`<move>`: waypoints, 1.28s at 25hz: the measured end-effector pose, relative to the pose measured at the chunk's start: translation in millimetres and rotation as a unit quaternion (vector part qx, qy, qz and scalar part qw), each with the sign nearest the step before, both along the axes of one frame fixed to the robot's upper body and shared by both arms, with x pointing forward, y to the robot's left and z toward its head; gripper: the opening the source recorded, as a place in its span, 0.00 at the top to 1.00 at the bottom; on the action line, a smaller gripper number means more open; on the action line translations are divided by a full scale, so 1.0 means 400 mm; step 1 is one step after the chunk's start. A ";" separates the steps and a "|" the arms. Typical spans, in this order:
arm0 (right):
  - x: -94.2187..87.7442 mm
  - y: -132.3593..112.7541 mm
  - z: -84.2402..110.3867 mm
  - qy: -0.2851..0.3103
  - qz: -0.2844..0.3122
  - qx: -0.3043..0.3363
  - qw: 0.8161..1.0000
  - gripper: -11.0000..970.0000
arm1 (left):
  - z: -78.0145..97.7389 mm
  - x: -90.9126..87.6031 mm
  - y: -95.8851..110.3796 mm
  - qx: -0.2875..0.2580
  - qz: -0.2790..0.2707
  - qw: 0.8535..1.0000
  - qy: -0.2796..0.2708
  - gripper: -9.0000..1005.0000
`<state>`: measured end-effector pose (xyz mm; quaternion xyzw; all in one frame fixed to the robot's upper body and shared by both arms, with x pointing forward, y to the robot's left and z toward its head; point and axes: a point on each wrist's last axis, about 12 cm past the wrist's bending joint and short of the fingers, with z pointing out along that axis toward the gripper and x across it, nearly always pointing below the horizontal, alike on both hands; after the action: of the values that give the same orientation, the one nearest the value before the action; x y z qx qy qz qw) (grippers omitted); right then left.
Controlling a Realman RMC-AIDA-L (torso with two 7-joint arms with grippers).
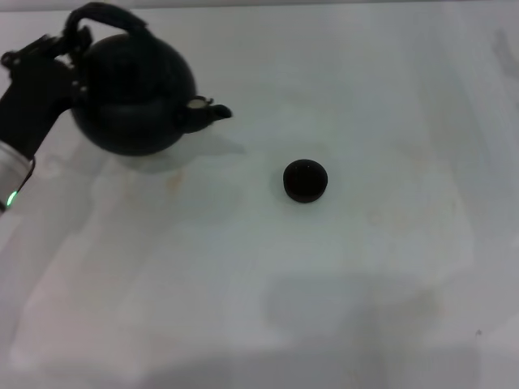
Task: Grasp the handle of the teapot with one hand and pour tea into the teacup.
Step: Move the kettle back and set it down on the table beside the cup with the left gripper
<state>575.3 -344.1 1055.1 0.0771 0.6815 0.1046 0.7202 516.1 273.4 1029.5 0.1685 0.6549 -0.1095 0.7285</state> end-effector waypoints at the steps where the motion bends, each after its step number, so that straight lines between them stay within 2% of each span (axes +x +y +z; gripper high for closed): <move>1: 0.000 0.000 0.000 0.000 0.000 0.000 1.000 0.15 | -0.005 -0.006 0.005 -0.005 0.009 1.000 0.004 0.89; 7: 0.002 0.001 0.001 -0.001 0.001 0.000 1.000 0.15 | -0.028 -0.031 0.034 -0.028 0.051 0.998 0.026 0.89; 13: 0.010 0.011 0.006 -0.004 0.005 0.003 1.000 0.15 | -0.044 -0.032 0.049 -0.065 0.067 0.994 0.062 0.89; 22: 0.031 0.033 0.019 -0.010 0.015 0.007 1.000 0.15 | -0.058 -0.041 0.012 -0.057 0.015 0.995 0.086 0.89; 32: 0.046 0.045 0.022 -0.003 0.021 0.005 1.000 0.15 | -0.068 -0.055 -0.003 -0.039 -0.012 0.995 0.096 0.89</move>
<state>593.6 -326.3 1063.8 0.0660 0.6804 0.1230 0.7194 494.3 272.3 1002.2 0.1365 0.7148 -0.1590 0.6672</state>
